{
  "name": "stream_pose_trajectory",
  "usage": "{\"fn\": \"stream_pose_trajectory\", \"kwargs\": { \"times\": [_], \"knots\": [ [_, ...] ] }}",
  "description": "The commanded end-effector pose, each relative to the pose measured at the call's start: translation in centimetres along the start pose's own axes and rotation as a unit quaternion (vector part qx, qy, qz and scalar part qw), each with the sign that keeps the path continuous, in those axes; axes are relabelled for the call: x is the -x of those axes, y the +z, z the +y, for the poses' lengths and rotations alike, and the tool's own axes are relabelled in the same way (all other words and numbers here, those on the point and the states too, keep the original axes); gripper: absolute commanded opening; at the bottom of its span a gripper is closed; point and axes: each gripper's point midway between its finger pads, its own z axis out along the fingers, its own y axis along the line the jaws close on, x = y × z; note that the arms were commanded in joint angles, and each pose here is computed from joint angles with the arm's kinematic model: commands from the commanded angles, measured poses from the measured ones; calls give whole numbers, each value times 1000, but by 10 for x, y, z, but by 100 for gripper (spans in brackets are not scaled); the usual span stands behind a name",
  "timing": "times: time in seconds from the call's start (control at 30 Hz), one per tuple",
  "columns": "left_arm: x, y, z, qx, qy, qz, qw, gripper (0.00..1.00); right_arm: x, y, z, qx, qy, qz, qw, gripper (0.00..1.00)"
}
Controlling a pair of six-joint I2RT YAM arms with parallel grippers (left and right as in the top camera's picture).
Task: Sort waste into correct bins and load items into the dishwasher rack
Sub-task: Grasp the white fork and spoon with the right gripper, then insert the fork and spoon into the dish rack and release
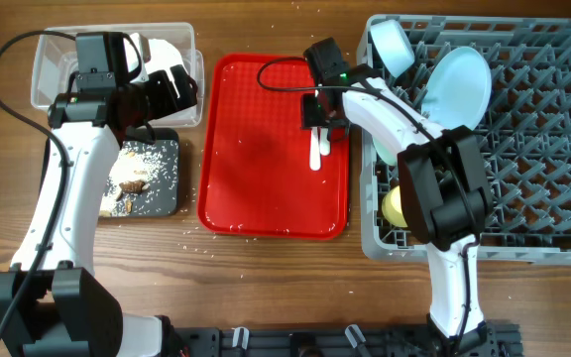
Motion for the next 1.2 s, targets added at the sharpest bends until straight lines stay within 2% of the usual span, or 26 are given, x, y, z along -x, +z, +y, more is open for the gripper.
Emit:
{"fn": "stream_pose_trajectory", "kwargs": {
  "times": [0.0, 0.07, 0.17, 0.33, 0.4, 0.5, 0.67, 0.73, 0.87, 1.0, 1.17],
  "knots": [
    [4, -4, 1, 2, 3, -8, 1000, 100, -28, 23, -9, -19, 0, 52, 998, 30],
    [4, -4, 1, 2, 3, -8, 1000, 100, -35, 22, -12, -23, -8, 67, 997, 17],
    [4, -4, 1, 2, 3, -8, 1000, 100, -45, 20, -15, -30, -12, 87, 996, 4],
    [4, -4, 1, 2, 3, -8, 1000, 100, -49, 16, -15, -26, -24, 98, 995, 4],
    [4, -4, 1, 2, 3, -8, 1000, 100, -39, -3, -7, -8, -37, 84, 996, 4],
    [4, -4, 1, 2, 3, -8, 1000, 100, -9, -65, 7, 23, -50, 29, 998, 5],
    [4, -4, 1, 2, 3, -8, 1000, 100, 22, -213, -1, 51, -36, -99, 993, 4],
    [4, -4, 1, 2, 3, -8, 1000, 100, 18, -270, -37, 33, 0, -144, 989, 4],
    [4, -4, 1, 2, 3, -8, 1000, 100, -14, -329, -137, -46, 120, -166, 978, 5],
    [4, -4, 1, 2, 3, -8, 1000, 100, -55, -307, -198, -90, 202, -91, 971, 4],
    [4, -4, 1, 2, 3, -8, 1000, 100, -87, -243, -197, -66, 164, -8, 984, 5]
  ]
}}
